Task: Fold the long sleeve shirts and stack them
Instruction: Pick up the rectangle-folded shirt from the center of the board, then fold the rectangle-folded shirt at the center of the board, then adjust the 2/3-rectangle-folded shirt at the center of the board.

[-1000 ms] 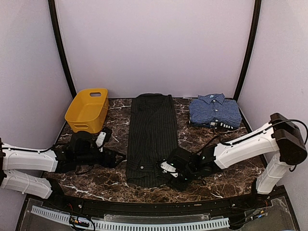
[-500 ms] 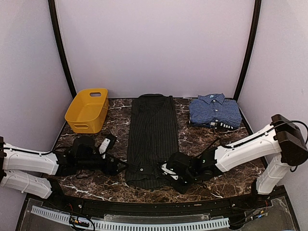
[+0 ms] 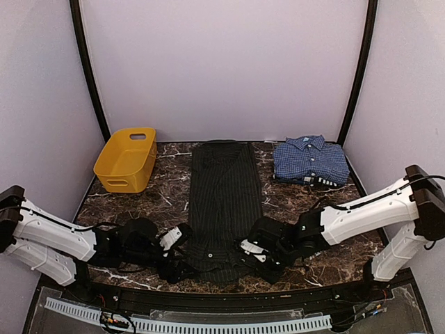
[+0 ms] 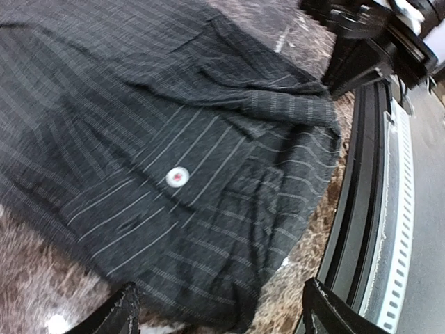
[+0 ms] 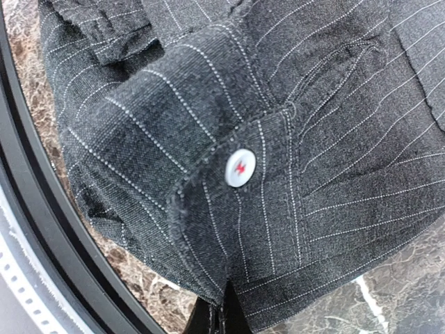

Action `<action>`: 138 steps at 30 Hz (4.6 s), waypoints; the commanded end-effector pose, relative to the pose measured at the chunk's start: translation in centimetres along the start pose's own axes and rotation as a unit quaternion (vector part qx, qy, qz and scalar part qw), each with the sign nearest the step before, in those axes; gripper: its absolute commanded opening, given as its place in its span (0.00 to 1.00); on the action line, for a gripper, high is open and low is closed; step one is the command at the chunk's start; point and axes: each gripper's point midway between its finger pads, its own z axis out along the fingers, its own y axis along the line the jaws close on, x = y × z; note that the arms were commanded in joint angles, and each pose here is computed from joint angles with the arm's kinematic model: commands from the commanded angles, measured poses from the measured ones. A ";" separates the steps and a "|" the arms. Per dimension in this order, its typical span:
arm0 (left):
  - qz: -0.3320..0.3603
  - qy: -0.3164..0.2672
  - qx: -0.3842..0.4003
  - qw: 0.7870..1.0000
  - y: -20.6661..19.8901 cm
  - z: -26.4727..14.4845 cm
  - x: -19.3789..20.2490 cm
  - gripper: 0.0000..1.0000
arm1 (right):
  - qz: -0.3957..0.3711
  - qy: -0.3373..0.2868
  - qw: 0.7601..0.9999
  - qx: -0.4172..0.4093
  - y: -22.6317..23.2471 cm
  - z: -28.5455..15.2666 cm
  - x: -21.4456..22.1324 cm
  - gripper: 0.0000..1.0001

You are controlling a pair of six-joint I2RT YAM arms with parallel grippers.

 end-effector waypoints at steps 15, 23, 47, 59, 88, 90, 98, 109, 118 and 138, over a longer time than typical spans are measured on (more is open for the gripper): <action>0.180 0.046 -0.012 0.983 -2.2 3.2 0.8 0.75 | 0.024 -0.004 0.995 -0.096 0.4 -2.4 -0.3 0.00; 0.205 0.078 -0.064 0.974 -1.0 3.9 2.3 0.63 | 0.044 0.007 0.994 -0.096 0.1 -2.2 0.5 0.00; 0.121 0.155 0.114 0.974 -10.8 0.0 0.2 0.00 | 0.113 0.057 0.976 -0.178 3.6 -6.8 3.1 0.00; 0.014 0.087 0.135 0.987 -7.5 -1.2 -6.6 0.00 | 0.053 0.031 0.994 -0.089 -1.7 -8.8 -2.9 0.00; -0.234 0.099 0.005 0.967 10.5 4.5 -8.2 0.00 | 0.205 -0.036 0.978 -0.007 -18.6 -3.6 -10.8 0.41; -0.237 0.102 0.003 0.966 10.5 4.5 -7.9 0.00 | 0.228 -0.057 0.972 -0.019 -18.2 -3.8 -10.4 0.49; -0.240 0.102 -0.004 0.966 10.8 4.5 -7.6 0.00 | 0.268 -0.095 0.956 -0.078 -16.3 -2.5 -9.9 0.59; -0.240 0.107 -0.013 0.965 11.2 4.9 -7.3 0.00 | 0.275 -0.095 0.948 -0.127 -15.1 -0.6 -9.9 0.33; -0.237 0.108 -0.026 0.965 11.6 4.8 -7.4 0.00 | 0.272 -0.100 0.947 -0.138 -14.7 -0.6 -10.0 0.01; -0.233 0.074 -0.053 0.968 14.6 1.8 -12.5 0.00 | 0.194 -0.206 0.958 -0.039 -19.5 -6.3 -15.9 0.00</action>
